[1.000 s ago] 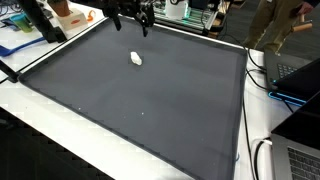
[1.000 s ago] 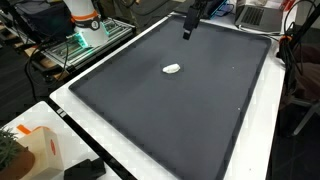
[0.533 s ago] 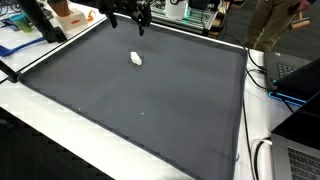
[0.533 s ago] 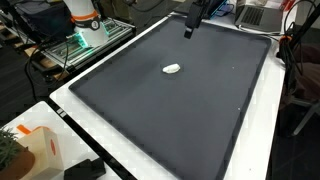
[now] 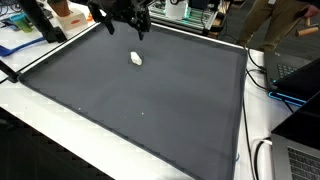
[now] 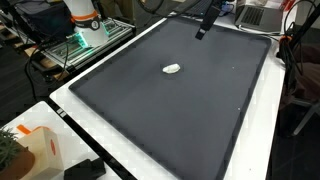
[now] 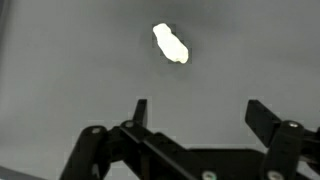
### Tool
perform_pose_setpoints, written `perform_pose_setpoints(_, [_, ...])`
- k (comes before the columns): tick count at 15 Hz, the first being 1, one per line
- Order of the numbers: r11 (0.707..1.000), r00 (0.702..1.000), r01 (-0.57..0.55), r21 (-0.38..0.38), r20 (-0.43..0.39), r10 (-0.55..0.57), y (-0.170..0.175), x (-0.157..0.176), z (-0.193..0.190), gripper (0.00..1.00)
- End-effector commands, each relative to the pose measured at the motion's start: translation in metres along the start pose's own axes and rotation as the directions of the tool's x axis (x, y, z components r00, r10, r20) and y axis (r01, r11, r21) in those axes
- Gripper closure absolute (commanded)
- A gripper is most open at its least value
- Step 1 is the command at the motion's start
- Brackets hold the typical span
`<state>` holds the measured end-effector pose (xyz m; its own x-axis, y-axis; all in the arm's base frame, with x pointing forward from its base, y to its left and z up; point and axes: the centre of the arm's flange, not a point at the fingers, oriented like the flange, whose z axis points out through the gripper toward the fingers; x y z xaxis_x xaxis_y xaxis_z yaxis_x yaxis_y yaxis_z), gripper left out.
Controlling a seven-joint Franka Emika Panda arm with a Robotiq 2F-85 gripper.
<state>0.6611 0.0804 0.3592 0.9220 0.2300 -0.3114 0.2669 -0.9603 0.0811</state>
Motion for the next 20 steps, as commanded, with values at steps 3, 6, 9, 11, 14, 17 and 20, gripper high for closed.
perform_pose_setpoints(3, [0.987,0.975,-0.16,0.022,0.162,0.154,0.039,0.058,0.015,0.0])
perform_pose_setpoints(6, [0.963,0.938,-0.268,0.026,0.235,0.255,0.074,0.07,0.036,0.0])
perform_pose_setpoints(9, [0.972,0.948,-0.235,0.01,0.221,0.227,0.07,0.041,0.051,0.0])
perform_pose_setpoints(11, [0.973,0.949,-0.232,0.011,0.222,0.224,0.069,0.041,0.053,0.0])
perform_pose_setpoints(14, [0.977,0.953,-0.212,0.025,0.227,0.201,0.066,0.045,0.047,0.0])
perform_pose_setpoints(17, [0.978,0.94,-0.191,0.081,0.302,0.159,0.077,0.056,0.055,0.0])
perform_pose_setpoints(20, [0.977,0.916,-0.159,0.143,0.39,0.092,0.082,0.058,0.07,0.0])
